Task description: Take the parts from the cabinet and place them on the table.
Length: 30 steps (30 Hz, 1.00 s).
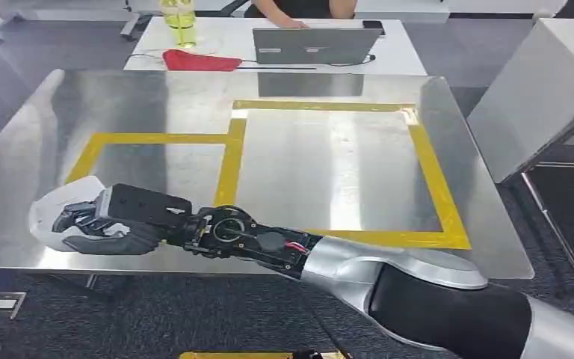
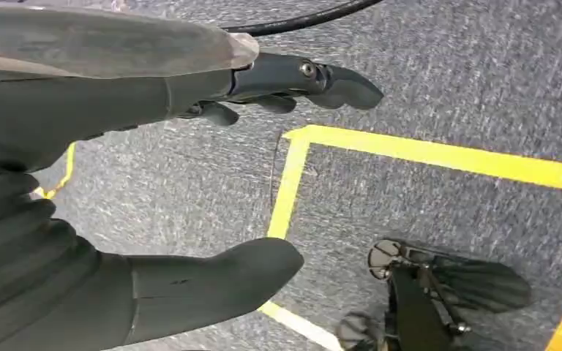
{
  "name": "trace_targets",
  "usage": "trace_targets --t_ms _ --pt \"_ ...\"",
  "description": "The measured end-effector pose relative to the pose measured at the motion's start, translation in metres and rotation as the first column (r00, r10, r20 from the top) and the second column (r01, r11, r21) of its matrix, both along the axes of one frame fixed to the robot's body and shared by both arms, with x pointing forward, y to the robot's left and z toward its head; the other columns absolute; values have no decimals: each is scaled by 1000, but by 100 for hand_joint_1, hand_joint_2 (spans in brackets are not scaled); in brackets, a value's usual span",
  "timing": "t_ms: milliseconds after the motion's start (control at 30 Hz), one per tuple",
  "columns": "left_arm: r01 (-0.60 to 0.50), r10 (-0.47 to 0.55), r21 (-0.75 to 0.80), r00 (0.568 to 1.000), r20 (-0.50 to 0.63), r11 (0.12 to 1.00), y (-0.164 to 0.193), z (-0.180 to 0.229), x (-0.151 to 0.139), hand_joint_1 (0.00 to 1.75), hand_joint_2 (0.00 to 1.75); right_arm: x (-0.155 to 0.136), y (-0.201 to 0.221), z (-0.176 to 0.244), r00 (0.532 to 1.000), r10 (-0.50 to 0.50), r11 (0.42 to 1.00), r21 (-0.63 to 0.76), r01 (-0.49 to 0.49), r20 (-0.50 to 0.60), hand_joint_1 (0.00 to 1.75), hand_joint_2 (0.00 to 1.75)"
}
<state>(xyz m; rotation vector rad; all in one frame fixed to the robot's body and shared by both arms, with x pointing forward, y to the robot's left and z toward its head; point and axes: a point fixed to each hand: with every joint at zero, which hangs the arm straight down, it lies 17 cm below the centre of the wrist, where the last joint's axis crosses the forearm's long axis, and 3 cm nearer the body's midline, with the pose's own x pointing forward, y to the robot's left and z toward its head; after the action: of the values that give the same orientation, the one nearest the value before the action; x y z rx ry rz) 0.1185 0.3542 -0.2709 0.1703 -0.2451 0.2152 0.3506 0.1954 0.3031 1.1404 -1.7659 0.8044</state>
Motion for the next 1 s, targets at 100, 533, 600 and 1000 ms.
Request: trace_targets --t_ms 100,533,600,1000 --pt "0 0 -5 1000 2 1000 -3 0 2 0 175 1 0 2 1000 -2 1000 4 2 1 175 175" --pt "-1 1 4 1000 -1 1000 3 0 -1 0 175 -1 2 2 1000 0 1000 2 0 -1 175 175" --pt "0 0 2 1000 2 1000 2 0 1 0 175 0 2 1 1000 -1 1000 -3 1 -1 175 175" --pt "-13 13 2 1000 1 1000 3 0 -1 0 175 40 -5 -22 942 -270 943 -145 301 200 175 175"
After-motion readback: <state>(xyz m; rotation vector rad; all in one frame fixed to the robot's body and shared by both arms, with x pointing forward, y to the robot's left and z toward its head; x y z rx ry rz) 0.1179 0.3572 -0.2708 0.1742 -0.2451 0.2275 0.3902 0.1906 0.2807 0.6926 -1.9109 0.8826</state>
